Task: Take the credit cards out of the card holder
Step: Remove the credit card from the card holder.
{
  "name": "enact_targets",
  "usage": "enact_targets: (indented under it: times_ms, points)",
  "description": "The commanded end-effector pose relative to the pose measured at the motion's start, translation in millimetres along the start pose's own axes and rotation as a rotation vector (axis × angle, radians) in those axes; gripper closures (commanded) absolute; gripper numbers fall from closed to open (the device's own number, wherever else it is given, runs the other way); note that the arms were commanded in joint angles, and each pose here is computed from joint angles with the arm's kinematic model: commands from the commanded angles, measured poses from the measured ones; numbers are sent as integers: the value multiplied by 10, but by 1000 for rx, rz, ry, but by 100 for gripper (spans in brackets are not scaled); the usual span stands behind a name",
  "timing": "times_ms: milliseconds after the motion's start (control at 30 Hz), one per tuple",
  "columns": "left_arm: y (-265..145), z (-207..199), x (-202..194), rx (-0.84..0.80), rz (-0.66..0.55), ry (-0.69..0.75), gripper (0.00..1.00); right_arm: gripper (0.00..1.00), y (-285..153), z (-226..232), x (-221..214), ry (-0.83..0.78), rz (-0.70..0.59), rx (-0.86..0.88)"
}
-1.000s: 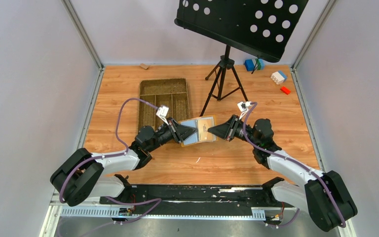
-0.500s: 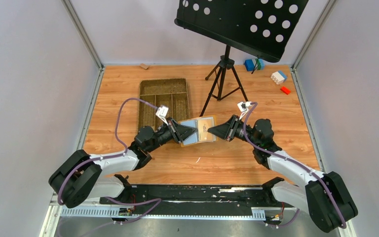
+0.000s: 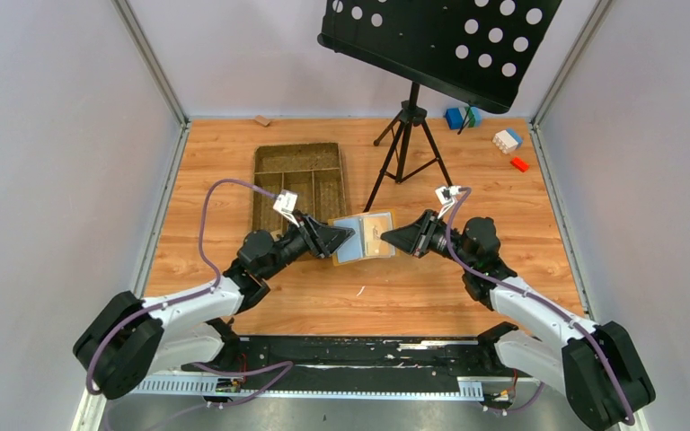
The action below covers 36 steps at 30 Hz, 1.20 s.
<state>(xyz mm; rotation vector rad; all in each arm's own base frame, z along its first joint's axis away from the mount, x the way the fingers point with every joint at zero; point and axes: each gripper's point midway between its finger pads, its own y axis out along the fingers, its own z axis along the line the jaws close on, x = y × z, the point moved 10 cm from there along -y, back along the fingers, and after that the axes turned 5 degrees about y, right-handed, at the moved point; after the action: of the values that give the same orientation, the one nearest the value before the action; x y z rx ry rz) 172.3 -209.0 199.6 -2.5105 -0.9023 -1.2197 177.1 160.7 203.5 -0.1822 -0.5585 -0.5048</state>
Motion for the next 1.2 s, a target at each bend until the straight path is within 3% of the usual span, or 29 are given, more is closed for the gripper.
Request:
enact_targets:
  times_ms: [0, 100, 233, 433, 600, 900, 1167]
  points:
    - [-82, 33, 122, 116, -59, 62, 43, 100, 6, 96, 113, -58, -66, 11]
    - [-172, 77, 173, 212, -102, 82, 39, 100, -4, 101, 119, -62, -76, 1]
    - [-259, 36, 239, 216, -150, 96, 31, 100, -12, 103, 120, -65, -86, -4]
    - [-230, -32, 250, 152, -128, 99, 1, 100, -19, 149, 134, -77, -79, 23]
    - [-109, 0, 148, 116, -52, 71, 0, 100, -80, 266, 161, -103, -101, 58]
    - [51, -192, 90, -143, -22, 69, 0, 100, -152, 358, 175, -122, -131, 78]
    - [27, -254, 119, -198, -45, 81, 2, 100, -122, 354, 165, -110, -104, 104]
